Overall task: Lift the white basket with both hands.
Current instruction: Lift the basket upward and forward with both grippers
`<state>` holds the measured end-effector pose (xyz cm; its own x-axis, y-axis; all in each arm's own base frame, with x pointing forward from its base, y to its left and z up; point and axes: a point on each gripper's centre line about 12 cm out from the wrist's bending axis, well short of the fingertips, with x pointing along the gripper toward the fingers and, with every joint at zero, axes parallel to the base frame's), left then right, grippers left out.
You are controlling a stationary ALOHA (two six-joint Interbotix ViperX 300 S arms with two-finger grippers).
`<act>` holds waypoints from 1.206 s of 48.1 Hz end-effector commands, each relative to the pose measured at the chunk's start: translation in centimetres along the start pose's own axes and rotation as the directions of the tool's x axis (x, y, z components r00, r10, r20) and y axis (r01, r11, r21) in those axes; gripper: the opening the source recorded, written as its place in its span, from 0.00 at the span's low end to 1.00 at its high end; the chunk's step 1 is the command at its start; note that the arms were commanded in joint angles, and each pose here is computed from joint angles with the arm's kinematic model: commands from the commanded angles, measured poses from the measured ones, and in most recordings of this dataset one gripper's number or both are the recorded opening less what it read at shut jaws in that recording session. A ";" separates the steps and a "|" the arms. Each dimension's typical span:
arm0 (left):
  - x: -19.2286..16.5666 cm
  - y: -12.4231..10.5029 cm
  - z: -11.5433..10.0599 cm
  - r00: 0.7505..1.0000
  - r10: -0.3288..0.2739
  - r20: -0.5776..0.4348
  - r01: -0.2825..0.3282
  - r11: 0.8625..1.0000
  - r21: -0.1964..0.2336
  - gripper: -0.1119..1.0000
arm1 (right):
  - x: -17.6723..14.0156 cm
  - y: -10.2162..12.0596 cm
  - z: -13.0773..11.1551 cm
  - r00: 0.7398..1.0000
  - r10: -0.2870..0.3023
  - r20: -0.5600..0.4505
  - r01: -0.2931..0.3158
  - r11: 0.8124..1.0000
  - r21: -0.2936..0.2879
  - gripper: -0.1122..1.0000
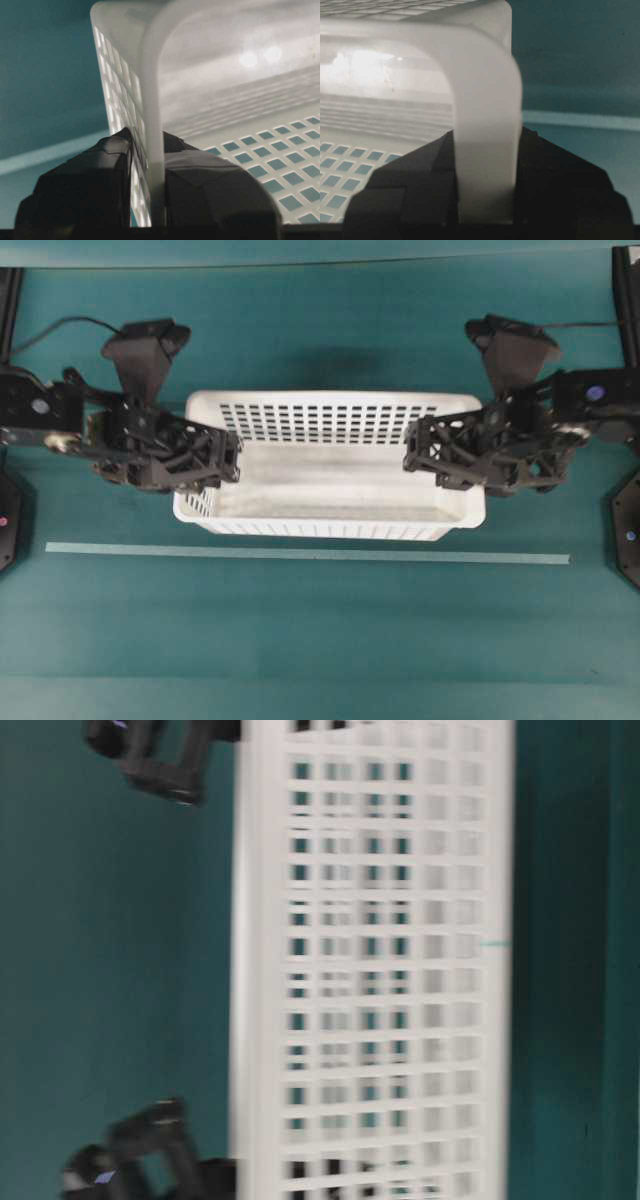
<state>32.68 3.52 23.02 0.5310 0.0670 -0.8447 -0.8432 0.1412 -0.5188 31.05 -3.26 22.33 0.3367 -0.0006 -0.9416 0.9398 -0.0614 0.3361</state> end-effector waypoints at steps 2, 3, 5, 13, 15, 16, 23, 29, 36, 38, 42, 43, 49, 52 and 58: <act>-3.8 -3.3 0.7 0.995 -0.102 0.022 0.102 0.995 0.011 0.18 | -2.5 1.8 -0.3 0.998 0.059 -0.014 -0.059 0.998 0.010 0.28; -4.1 -3.5 0.7 0.994 -0.105 0.022 0.105 0.994 0.011 0.18 | -2.9 1.9 -0.3 0.998 0.062 -0.016 -0.062 0.998 0.011 0.28; -4.8 -3.8 0.8 0.994 -0.108 0.023 0.108 0.994 0.010 0.18 | -3.6 2.0 -0.5 0.998 0.064 -0.020 -0.064 0.998 0.008 0.28; -7.4 -5.1 1.2 0.989 -0.146 0.033 0.146 0.989 0.012 0.18 | -6.0 2.9 -0.6 0.996 0.087 -0.022 -0.087 0.996 0.002 0.28; -8.2 -5.4 1.2 0.987 -0.156 0.036 0.156 0.988 0.012 0.18 | -6.6 3.2 -0.6 0.995 0.093 -0.024 -0.093 0.996 0.002 0.28; -8.6 -5.6 1.3 0.986 -0.161 0.037 0.160 0.987 0.012 0.18 | -7.0 3.4 -0.7 0.995 0.101 -0.024 -0.101 0.995 0.001 0.28; -11.4 -6.8 1.6 0.980 -0.193 0.044 0.193 0.981 0.011 0.18 | -9.4 4.5 -1.1 0.992 0.112 -0.052 -0.112 0.994 0.001 0.28; -13.7 -7.4 1.9 0.979 -0.197 0.049 0.196 0.980 0.007 0.18 | -11.1 4.8 -1.4 0.992 0.102 -0.071 -0.104 0.994 -0.020 0.28; -14.9 -7.9 2.2 0.980 -0.192 0.053 0.193 0.981 0.001 0.18 | -13.0 5.5 -1.4 0.991 0.117 -0.072 -0.120 0.992 -0.037 0.28; -15.3 -8.2 2.3 0.977 -0.204 0.056 0.204 0.979 0.002 0.18 | -13.6 5.8 -1.5 0.989 0.129 -0.074 -0.132 0.990 -0.041 0.28; -16.3 -9.0 2.5 0.970 -0.236 0.062 0.237 0.972 0.004 0.18 | -14.6 6.1 -1.5 0.986 0.150 -0.074 -0.154 0.987 -0.045 0.28; -16.6 -9.2 2.5 0.968 -0.244 0.064 0.244 0.970 0.005 0.18 | -14.9 6.3 -1.5 0.985 0.156 -0.075 -0.160 0.986 -0.049 0.28; -18.7 -10.4 2.8 0.951 -0.298 0.076 0.299 0.954 0.008 0.18 | -16.8 6.8 -1.7 0.980 0.184 -0.077 -0.190 0.979 -0.078 0.28; -19.7 -10.8 2.9 0.944 -0.319 0.081 0.320 0.947 0.010 0.18 | -17.9 6.9 -1.7 0.978 0.192 -0.079 -0.199 0.975 -0.096 0.28; -21.4 -11.6 3.0 0.931 -0.355 0.089 0.355 0.935 0.013 0.18 | -20.1 7.2 -2.0 0.975 0.207 -0.085 -0.217 0.969 -0.123 0.28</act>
<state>31.21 3.75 43.10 0.7079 0.0999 -0.6993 -0.7056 0.1460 -0.6934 30.27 -2.41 42.00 0.4844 0.0487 -0.8735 0.8747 -0.0082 0.4846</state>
